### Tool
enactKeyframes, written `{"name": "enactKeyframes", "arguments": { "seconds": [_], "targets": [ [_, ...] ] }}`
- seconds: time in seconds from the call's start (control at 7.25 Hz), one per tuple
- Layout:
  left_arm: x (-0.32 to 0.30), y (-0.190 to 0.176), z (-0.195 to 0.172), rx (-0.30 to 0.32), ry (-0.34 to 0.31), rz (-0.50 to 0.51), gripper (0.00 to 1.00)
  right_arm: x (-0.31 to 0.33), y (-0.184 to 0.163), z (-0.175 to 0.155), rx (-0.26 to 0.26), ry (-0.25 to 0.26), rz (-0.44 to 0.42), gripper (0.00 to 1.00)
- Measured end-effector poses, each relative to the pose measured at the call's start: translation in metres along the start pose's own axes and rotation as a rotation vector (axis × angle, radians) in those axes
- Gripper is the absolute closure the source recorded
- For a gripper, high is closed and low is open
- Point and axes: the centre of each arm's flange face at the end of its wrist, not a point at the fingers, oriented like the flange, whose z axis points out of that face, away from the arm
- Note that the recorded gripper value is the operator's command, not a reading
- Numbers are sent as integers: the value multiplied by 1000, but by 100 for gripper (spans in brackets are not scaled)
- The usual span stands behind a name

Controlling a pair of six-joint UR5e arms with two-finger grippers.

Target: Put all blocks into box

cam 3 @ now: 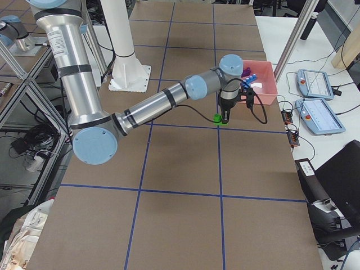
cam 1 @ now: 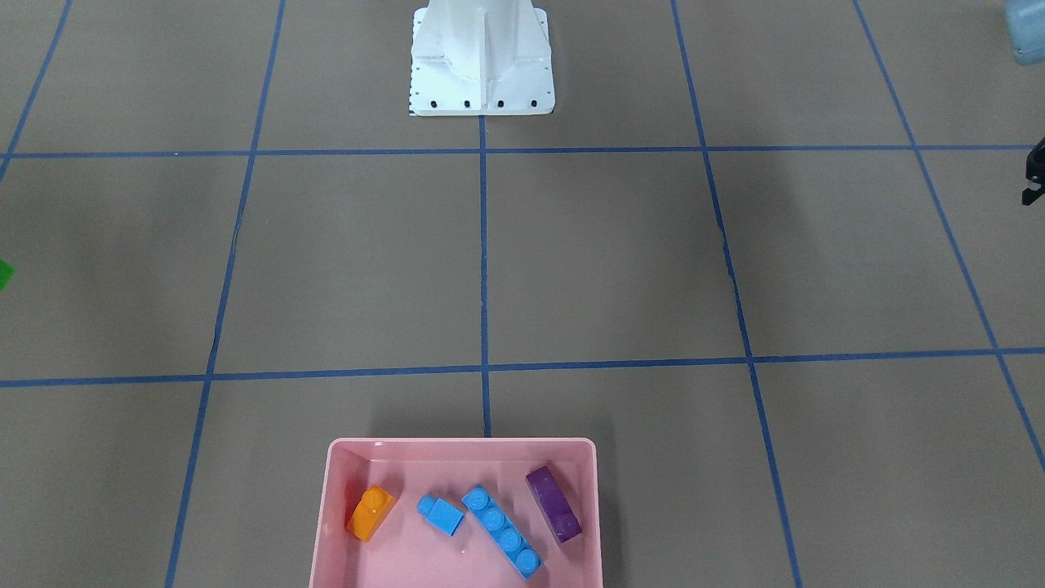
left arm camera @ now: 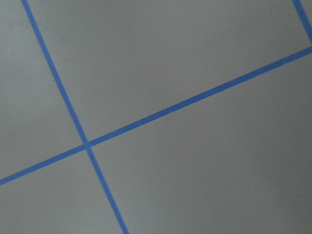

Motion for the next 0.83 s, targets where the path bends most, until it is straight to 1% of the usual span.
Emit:
{"name": "enactKeyframes", "arguments": {
  "seconds": [0.14,0.28,0.41,0.55,0.69,0.83],
  "targets": [
    [-28,23,-2,10,22,-7,0,-48,-18,-18,-14,56,5,100],
    [-54,44,-5,19,27,-38,0,-93,-34,-31,-31,97,7,100],
    [-71,59,-9,28,26,-71,0,-136,-53,-35,-50,117,12,100],
    [-78,66,-12,34,24,-89,0,-184,-78,-34,-73,129,31,100],
    [-81,69,-12,36,24,-98,0,-236,-103,-30,-88,135,63,100],
    [-82,70,-13,36,24,-101,0,-281,-126,-21,-84,126,97,100]
  ]
}}
